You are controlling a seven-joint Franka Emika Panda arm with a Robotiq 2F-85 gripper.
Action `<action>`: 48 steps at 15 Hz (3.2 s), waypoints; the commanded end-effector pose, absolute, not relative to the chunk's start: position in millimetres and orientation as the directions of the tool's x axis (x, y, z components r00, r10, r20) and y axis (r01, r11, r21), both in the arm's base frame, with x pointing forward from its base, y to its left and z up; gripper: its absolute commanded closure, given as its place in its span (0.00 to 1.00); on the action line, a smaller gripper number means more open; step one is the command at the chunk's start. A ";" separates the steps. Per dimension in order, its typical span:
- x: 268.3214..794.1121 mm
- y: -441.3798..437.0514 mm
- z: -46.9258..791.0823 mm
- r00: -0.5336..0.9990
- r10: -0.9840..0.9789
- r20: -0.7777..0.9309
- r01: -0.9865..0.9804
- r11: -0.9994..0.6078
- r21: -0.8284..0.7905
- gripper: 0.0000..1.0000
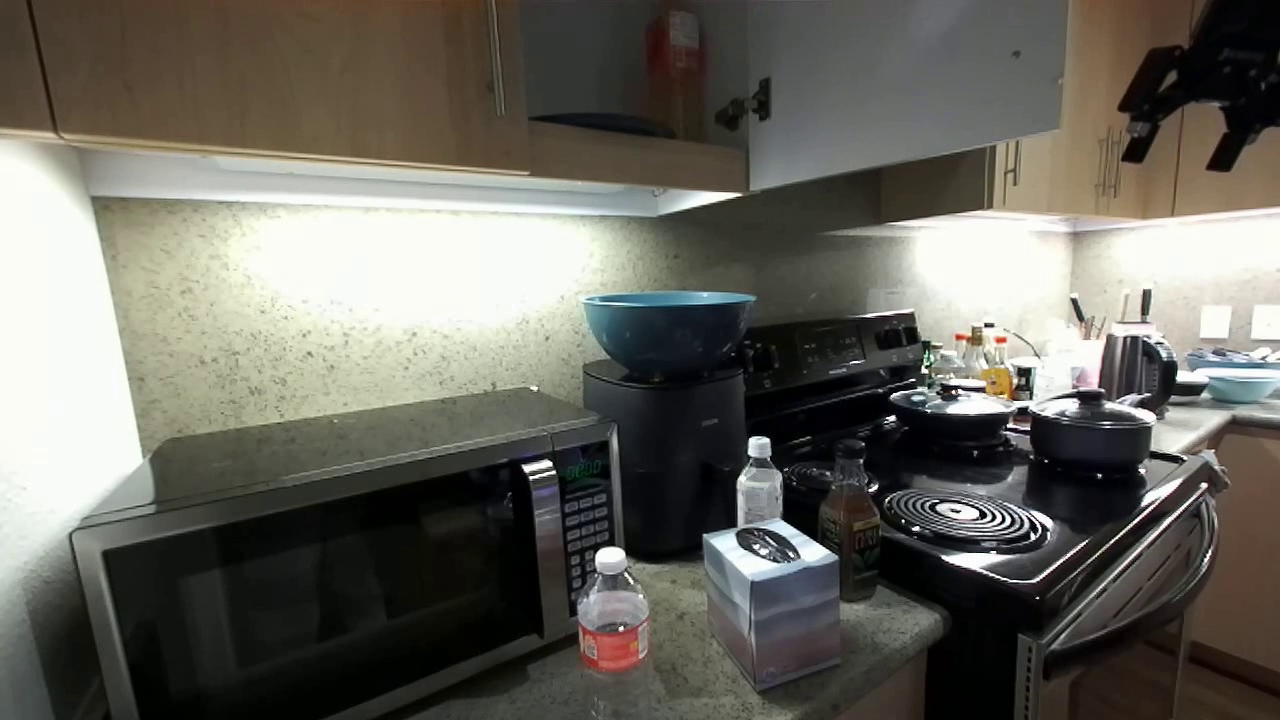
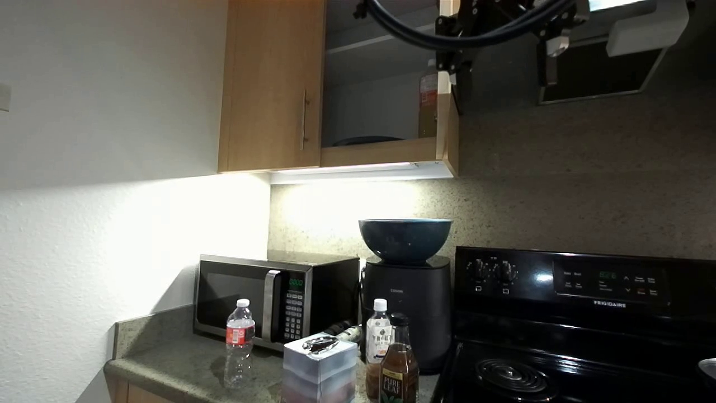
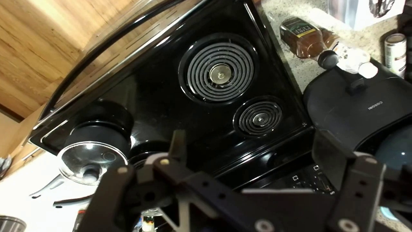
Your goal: Close the drawer
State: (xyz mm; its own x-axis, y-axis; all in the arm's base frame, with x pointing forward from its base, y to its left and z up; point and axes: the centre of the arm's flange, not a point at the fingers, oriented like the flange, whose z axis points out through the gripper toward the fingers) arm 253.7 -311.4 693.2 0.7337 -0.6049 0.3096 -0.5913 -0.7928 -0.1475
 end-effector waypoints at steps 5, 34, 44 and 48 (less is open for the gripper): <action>282.9 -340.0 719.7 0.742 -0.551 0.382 -0.536 -0.830 -0.155 0.00; 371.3 -190.8 752.4 0.958 -0.061 0.282 0.044 -0.935 -0.351 0.00; 347.9 -239.3 747.7 0.929 -0.213 0.301 -0.126 -0.950 -0.285 0.00; 363.0 -236.6 769.3 0.860 -0.199 0.470 -0.024 -0.935 -0.353 0.00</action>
State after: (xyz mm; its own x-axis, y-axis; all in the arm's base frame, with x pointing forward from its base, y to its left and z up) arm 353.6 -237.6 757.4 0.9047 -0.2270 0.3605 -0.1088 -0.9413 -0.3196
